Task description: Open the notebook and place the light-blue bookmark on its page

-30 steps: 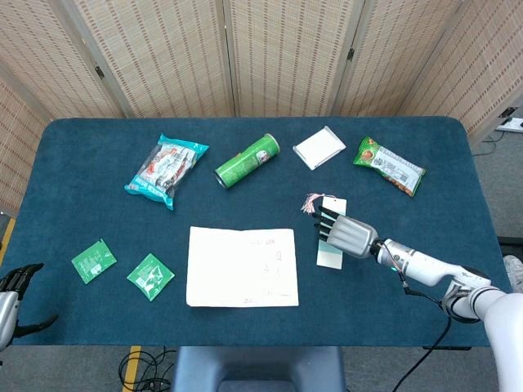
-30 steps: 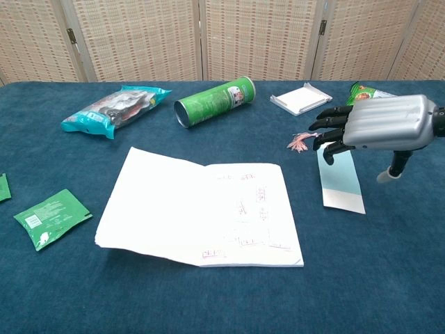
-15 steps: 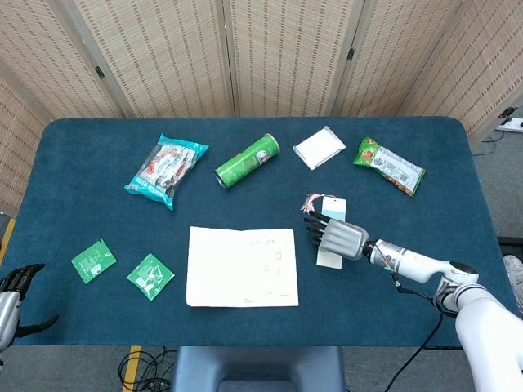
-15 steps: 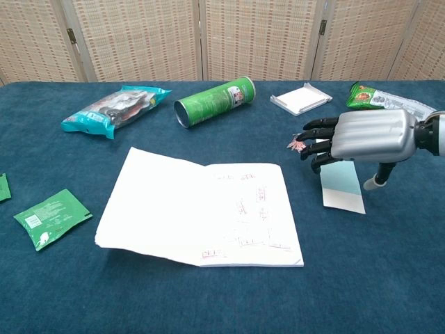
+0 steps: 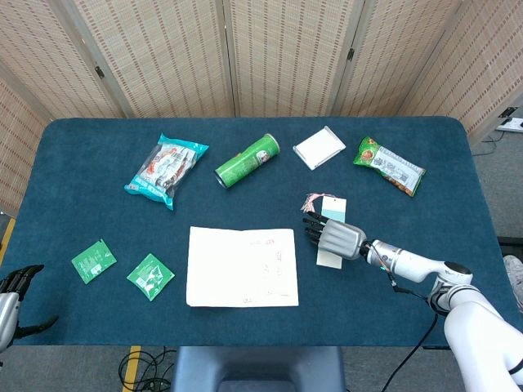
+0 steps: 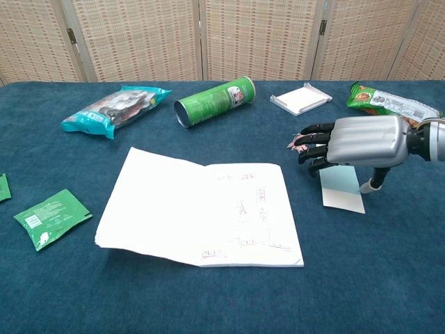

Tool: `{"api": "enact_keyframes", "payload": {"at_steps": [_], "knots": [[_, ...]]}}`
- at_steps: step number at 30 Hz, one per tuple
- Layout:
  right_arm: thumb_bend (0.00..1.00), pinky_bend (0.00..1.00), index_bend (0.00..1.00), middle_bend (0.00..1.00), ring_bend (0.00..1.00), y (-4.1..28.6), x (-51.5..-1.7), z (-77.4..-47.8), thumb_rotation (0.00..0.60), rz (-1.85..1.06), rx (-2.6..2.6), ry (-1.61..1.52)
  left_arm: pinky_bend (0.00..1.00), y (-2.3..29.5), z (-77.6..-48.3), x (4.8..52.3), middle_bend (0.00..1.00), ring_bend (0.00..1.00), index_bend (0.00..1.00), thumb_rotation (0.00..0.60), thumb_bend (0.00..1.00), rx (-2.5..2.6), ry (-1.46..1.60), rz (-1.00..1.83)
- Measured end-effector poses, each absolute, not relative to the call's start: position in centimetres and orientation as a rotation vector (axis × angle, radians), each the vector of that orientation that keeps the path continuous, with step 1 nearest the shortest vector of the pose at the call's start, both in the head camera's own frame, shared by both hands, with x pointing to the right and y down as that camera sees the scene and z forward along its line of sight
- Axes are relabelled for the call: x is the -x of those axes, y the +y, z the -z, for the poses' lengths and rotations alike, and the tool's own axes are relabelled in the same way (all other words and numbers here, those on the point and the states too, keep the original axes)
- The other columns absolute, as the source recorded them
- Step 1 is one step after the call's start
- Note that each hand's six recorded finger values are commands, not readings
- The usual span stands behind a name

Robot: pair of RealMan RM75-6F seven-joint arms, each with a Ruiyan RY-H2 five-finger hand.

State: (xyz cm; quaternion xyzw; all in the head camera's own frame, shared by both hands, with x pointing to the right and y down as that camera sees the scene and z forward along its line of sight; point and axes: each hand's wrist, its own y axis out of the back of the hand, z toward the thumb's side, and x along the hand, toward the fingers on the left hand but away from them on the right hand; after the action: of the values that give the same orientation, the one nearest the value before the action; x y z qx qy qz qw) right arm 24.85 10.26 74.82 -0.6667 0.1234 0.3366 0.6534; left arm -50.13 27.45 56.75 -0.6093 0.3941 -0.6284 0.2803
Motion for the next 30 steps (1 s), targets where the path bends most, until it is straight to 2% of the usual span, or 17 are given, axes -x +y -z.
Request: {"api": "enact_keyframes", "payload": {"at_steps": [21, 30], "knots": [[0.02, 0.03, 0.32, 0.16, 0.0, 10.12, -25.14, -75.23, 0.6, -0.776, 1.494, 0.309, 0.23, 27.64, -56.74, 50.23, 0.18, 0.15, 0.16, 0.6, 0.15, 1.631, 1.058, 1.694], [0.15, 0.03, 0.34, 0.17, 0.0, 10.17, -24.93, -75.41, 0.6, -0.779, 1.499, 0.303, 0.23, 27.51, -56.72, 50.23, 0.18, 0.15, 0.16, 0.6, 0.15, 1.629, 1.059, 1.69]]}}
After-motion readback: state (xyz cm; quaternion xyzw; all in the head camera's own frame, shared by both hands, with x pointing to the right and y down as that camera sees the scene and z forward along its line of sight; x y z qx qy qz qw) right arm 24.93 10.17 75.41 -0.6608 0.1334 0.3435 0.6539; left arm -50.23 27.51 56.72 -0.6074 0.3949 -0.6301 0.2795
